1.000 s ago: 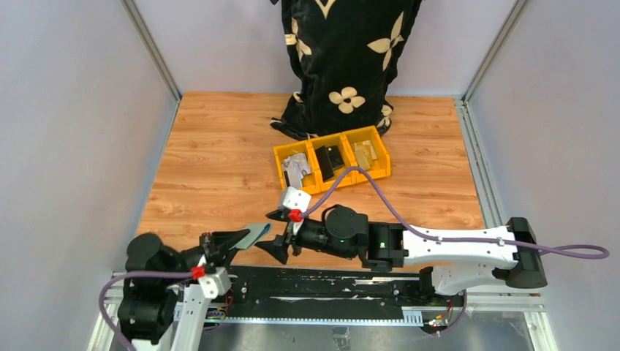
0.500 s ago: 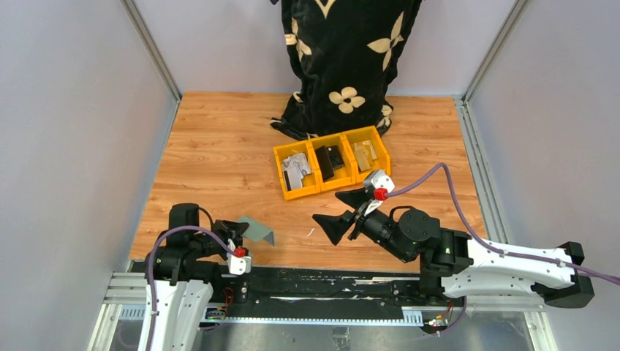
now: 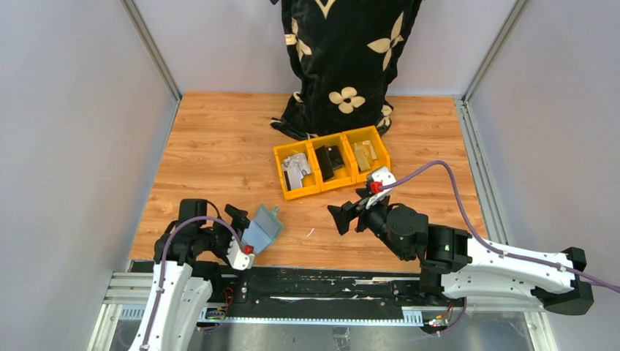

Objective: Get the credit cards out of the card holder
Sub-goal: Place the card holder at the center of the board, then reset both arms

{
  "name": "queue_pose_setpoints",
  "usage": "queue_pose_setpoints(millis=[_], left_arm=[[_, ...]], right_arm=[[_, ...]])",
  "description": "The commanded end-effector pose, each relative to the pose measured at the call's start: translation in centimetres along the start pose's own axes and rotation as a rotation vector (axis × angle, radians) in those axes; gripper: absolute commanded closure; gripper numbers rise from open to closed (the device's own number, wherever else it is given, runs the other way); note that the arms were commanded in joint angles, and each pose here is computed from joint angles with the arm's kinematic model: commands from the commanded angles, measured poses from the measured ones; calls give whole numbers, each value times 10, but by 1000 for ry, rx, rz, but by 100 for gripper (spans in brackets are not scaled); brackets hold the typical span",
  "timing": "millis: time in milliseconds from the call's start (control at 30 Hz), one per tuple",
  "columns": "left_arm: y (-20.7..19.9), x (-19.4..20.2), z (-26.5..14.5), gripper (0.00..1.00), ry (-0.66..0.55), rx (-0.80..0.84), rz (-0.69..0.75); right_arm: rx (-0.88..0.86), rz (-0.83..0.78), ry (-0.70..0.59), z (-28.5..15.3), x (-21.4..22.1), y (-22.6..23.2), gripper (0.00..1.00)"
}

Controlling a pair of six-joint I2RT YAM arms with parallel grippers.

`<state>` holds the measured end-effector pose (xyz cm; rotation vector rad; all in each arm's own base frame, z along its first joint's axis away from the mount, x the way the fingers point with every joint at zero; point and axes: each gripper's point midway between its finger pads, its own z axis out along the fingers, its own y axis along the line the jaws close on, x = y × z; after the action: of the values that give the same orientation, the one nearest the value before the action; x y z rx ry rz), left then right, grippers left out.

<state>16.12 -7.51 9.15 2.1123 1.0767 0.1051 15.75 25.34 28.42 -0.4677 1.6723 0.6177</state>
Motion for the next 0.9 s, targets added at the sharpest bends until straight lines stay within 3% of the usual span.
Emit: queue_pose_setpoints(millis=[0,233,467,600,700,867], left_arm=[[40,16,-21,0,82,-118,-185],[79,42,-46,0,173,-353,-740],[80,67,-23,0,70,-533,-1251],[91,93,-19,0,2,-703,-1389],[109,117,-24,0,-32,-875,-1393],[112,131,-9,0,-108,-958,-1454]], right_arm=[[195,2,0,-4,1,-47,11],[553,37,-19,-33,13,-139,11],[945,-1,-47,-79,42,-229,8],[1097,-46,-81,-95,54,-262,8],[1178,-20,-93,-100,68,-287,8],[1309,47,-110,-111,99,-324,8]])
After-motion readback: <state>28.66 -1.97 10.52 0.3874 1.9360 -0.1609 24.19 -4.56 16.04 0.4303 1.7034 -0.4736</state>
